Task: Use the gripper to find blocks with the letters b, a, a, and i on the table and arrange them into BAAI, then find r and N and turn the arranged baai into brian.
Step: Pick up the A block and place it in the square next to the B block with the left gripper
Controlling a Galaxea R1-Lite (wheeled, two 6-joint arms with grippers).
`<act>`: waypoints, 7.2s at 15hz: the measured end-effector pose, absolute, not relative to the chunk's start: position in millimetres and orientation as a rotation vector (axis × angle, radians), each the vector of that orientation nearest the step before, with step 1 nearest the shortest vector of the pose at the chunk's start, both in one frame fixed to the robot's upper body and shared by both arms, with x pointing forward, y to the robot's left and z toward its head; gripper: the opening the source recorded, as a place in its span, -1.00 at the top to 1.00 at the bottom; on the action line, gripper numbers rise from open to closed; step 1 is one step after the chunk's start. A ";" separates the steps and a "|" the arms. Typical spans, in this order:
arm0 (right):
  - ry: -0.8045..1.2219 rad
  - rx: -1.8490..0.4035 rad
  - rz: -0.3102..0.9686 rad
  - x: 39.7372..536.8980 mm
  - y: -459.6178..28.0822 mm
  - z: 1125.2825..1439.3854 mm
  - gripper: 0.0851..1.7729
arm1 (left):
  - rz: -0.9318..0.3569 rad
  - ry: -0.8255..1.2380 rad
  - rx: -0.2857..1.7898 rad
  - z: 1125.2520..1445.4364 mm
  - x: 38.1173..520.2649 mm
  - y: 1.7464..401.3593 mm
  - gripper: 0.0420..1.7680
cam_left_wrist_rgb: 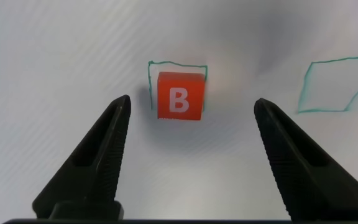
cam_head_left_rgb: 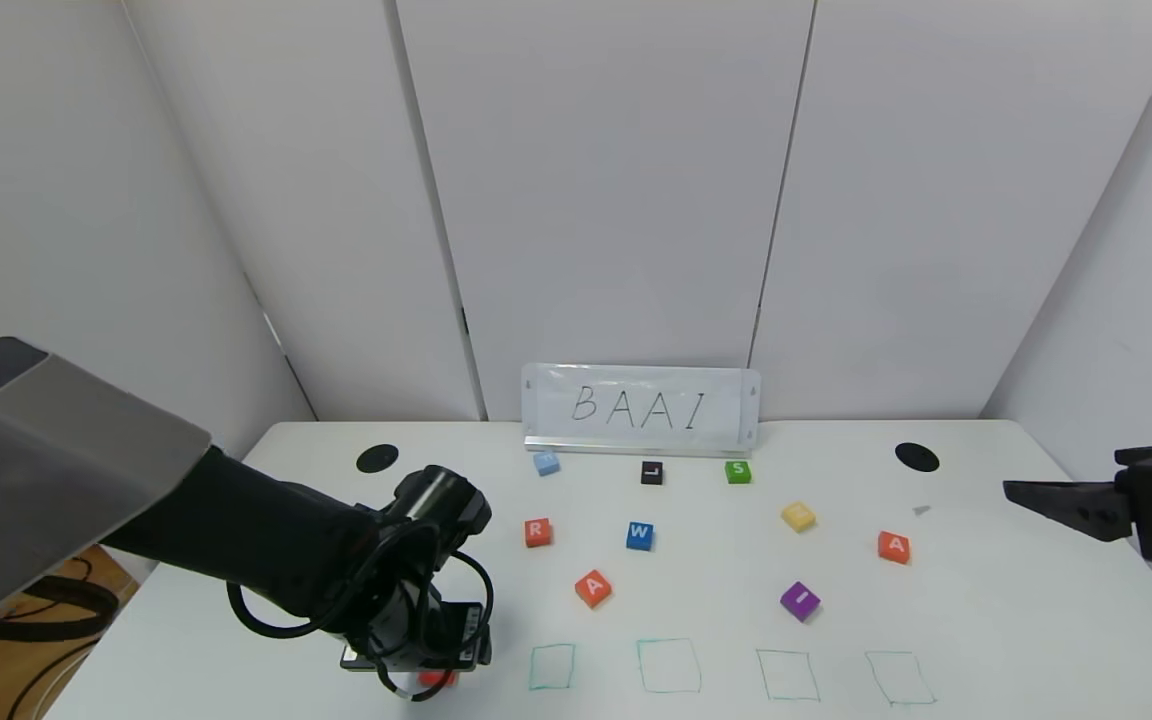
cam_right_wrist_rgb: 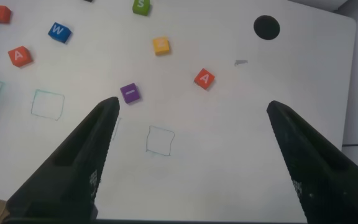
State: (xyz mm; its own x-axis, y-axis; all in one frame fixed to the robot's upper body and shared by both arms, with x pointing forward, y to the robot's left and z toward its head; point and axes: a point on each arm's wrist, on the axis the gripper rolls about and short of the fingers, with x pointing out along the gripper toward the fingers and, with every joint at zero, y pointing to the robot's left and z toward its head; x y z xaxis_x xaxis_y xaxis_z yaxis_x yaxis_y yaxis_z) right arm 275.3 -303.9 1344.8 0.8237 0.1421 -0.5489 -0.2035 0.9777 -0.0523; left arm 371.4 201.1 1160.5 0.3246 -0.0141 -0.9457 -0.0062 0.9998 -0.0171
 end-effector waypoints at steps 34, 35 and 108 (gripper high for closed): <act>0.564 -0.186 0.178 261.7 -284.2 1340.1 -0.93 | 0.422 1.224 -0.594 1215.9 419.6 81.9 -0.93; 0.564 -0.196 0.178 260.1 -282.0 1339.3 -0.93 | 0.445 1.231 -0.598 1211.7 420.9 78.8 -0.94; 0.488 -0.219 0.262 229.8 -273.3 1346.1 -0.93 | 0.003 1.294 0.009 1175.2 394.6 86.6 0.47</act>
